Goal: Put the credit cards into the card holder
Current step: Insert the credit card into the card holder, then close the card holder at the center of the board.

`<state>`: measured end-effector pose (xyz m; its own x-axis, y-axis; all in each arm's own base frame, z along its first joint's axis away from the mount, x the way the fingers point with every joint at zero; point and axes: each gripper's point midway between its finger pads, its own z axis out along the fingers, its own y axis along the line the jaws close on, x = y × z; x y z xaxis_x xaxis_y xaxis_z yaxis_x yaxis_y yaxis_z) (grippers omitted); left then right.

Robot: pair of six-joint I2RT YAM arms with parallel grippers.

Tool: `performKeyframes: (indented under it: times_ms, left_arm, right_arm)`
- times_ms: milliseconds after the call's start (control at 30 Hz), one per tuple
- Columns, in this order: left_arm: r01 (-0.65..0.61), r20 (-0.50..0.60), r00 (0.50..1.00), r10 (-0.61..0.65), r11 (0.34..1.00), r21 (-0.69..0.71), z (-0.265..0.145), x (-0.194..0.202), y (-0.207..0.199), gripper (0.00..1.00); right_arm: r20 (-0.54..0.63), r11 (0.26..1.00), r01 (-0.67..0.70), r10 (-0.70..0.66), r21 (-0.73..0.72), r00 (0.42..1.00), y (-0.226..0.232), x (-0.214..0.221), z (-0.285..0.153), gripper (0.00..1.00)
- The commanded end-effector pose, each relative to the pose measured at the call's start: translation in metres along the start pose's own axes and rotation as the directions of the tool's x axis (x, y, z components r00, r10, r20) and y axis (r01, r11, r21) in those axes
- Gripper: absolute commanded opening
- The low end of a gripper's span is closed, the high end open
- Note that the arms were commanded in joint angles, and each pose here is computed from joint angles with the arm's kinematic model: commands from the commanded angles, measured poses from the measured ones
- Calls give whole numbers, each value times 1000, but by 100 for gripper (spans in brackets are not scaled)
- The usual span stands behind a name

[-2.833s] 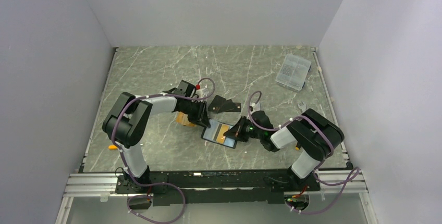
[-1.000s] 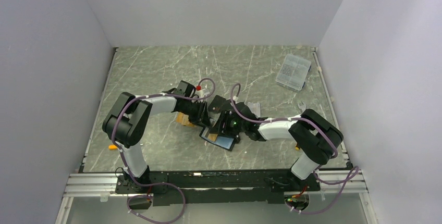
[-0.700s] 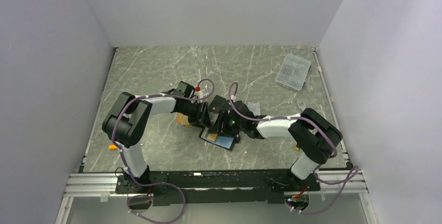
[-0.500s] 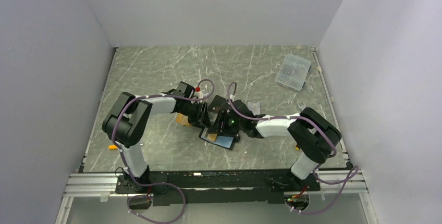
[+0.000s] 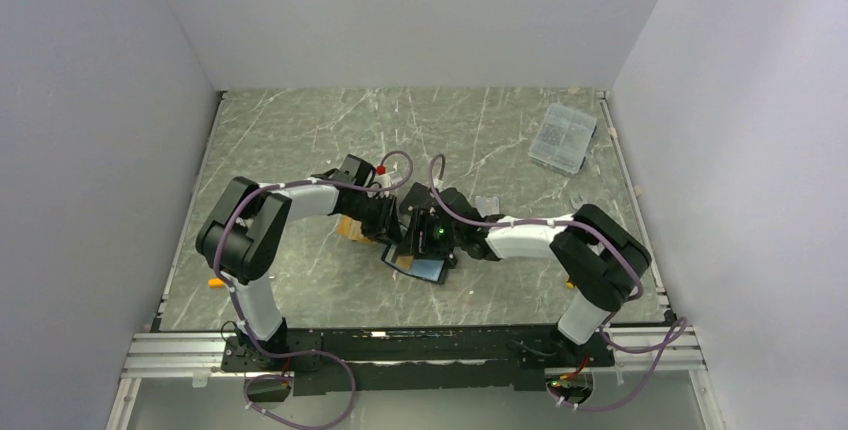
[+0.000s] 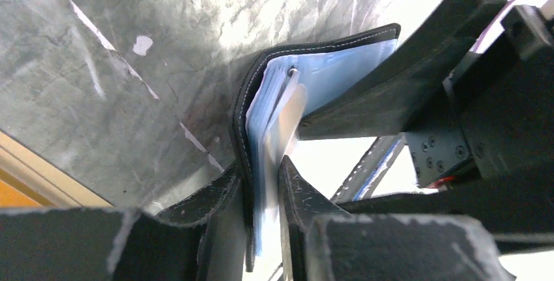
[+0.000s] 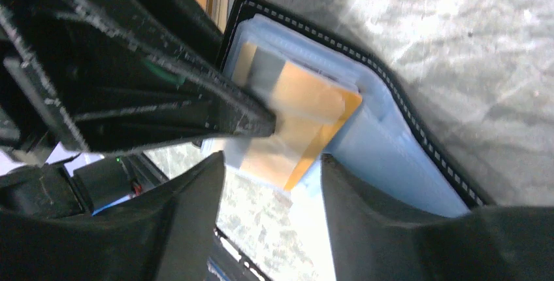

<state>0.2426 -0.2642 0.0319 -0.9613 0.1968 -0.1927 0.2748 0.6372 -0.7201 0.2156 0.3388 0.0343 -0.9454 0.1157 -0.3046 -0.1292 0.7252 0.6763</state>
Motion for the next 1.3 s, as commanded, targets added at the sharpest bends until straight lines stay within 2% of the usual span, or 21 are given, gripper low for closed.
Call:
performKeyframes:
  times_ms: [0,67,233,367,467,600,767,867,1033,1267]
  left_arm:
    - [-88,30,996,90,995,-57,-12,-13,-7,22]
    - [-102,37,994,105,993,-67,-16,-15,-9,22]
    - [-125,19,992,127,988,-96,-26,-12,-12,22]
    - [-152,39,986,159,977,-153,-39,-18,-16,22]
    - [-171,39,981,188,948,-267,-46,-24,-14,23]
    - [-199,22,975,223,907,-372,-46,-25,-11,26]
    - [-244,-30,965,261,851,-465,-36,-26,-11,36]
    - [-289,-77,954,291,817,-500,-28,-25,-11,43]
    - [-301,-119,953,280,813,-498,-20,-24,-17,44]
    - [-332,-122,941,315,794,-509,-22,-29,-31,43]
  right_arm:
    - [34,998,30,-32,58,999,-11,-3,-23,64]
    - [50,996,34,-38,79,998,-13,-5,-34,71]
    - [125,992,24,-40,127,991,-21,-19,-71,74]
    - [155,969,-6,-34,249,987,-47,-21,-90,76]
    - [151,947,-31,-18,319,988,-64,-15,-90,74]
    - [166,952,-57,7,300,986,-65,-10,-83,73]
    - [167,957,-69,22,282,986,-65,-5,-76,72]
    - [183,958,-76,25,277,983,-68,-5,-73,69]
    - [215,955,-88,26,283,976,-76,-8,-71,63]
    - [219,958,-93,32,273,975,-83,-8,-66,41]
